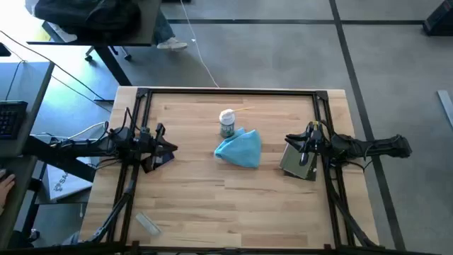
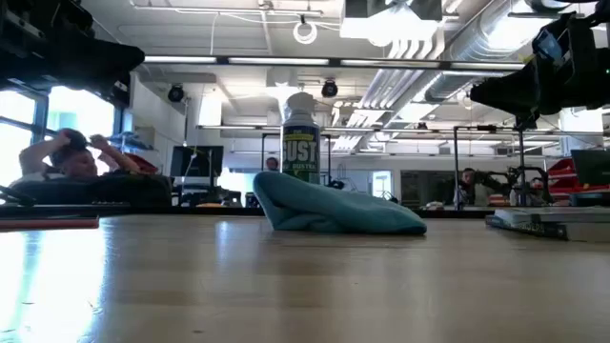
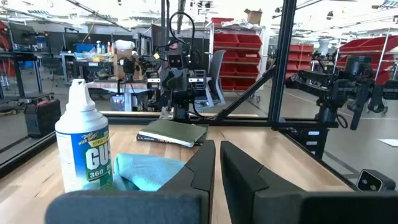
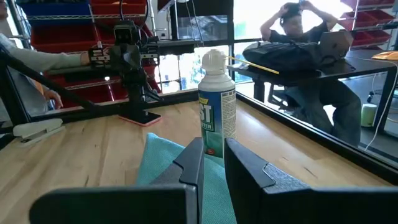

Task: Apply microfiber cloth
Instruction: Return to Home Position

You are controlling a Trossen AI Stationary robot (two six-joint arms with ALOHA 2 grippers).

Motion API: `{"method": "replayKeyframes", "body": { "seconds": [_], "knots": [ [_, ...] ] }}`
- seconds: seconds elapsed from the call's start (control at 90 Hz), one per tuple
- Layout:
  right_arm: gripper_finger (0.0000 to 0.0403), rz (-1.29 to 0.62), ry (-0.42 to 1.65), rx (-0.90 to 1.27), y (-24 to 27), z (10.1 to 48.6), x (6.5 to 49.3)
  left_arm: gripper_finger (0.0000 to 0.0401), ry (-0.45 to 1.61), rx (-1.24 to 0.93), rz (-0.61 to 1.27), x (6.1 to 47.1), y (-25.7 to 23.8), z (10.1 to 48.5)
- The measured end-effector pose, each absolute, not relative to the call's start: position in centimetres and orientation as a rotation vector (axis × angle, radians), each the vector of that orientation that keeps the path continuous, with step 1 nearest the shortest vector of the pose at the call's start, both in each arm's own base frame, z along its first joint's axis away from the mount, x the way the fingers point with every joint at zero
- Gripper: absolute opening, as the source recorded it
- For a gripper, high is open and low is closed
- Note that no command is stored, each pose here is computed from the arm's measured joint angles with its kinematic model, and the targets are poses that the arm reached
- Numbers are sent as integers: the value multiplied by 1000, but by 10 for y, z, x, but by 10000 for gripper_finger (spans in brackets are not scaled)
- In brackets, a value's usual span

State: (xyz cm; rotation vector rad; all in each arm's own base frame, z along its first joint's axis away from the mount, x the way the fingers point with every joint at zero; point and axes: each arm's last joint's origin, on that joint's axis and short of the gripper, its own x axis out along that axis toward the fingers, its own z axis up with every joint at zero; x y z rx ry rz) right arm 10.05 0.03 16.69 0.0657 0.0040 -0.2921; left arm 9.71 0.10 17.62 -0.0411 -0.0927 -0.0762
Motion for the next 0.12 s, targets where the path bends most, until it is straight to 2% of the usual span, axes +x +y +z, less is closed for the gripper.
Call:
{"method": "replayKeyframes", "body": {
  "seconds": [0.122],
  "knots": [
    [32,-292,4,66,0,167,101,7,-93,-41,-77,97,1,176]
  ]
}}
